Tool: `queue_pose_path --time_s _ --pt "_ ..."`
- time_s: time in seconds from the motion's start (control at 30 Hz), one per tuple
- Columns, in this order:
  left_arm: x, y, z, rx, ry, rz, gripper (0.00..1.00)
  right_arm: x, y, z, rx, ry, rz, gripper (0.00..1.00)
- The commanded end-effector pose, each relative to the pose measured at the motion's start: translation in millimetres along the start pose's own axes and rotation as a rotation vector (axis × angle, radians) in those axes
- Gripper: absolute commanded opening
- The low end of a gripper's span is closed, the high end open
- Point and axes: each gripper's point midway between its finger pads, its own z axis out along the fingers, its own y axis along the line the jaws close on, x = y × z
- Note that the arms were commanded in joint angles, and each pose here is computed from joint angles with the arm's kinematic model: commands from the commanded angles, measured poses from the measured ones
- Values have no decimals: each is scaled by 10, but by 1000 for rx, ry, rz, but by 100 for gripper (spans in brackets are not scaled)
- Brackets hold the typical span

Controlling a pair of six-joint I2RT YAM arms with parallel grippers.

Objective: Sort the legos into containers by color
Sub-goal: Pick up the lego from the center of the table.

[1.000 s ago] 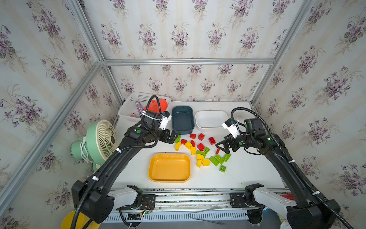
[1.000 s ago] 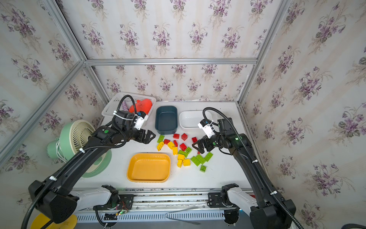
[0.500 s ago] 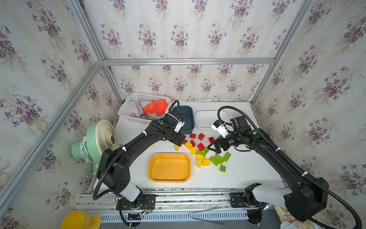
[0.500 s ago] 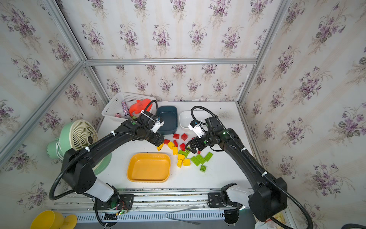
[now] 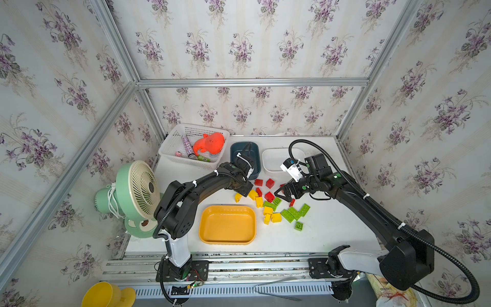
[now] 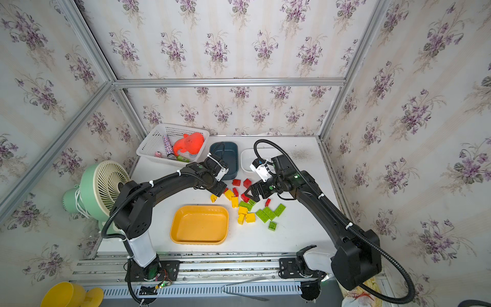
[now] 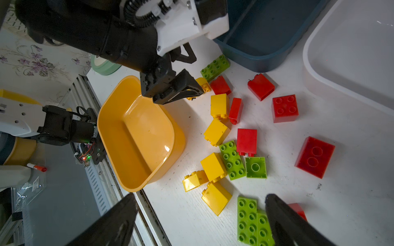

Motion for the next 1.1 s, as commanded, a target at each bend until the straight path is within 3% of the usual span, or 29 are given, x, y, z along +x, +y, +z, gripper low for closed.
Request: queue_pose_path --time_s 0.0,0.2,0.37,0.5,0.73,0.83,1.07 --pt "26 47 70 -30 9 -5 67 -37 -4 -7 8 -12 -14 98" --pt "143 18 167 -17 47 -5 56 -12 -26 12 12 6 -14 98" --pt "228 47 274 -38 83 4 56 -3 -24 28 6 19 -16 98" --pt "224 31 305 -30 87 -5 49 -6 -25 31 4 20 -17 98" --pt "267 -8 398 -9 110 -13 33 -6 -34 49 1 27 -13 98" --pt "220 -15 357 -4 96 -11 22 4 -42 52 6 31 -15 98" --pt "76 -3 169 1 43 -25 13 11 -57 55 13 38 -28 98"
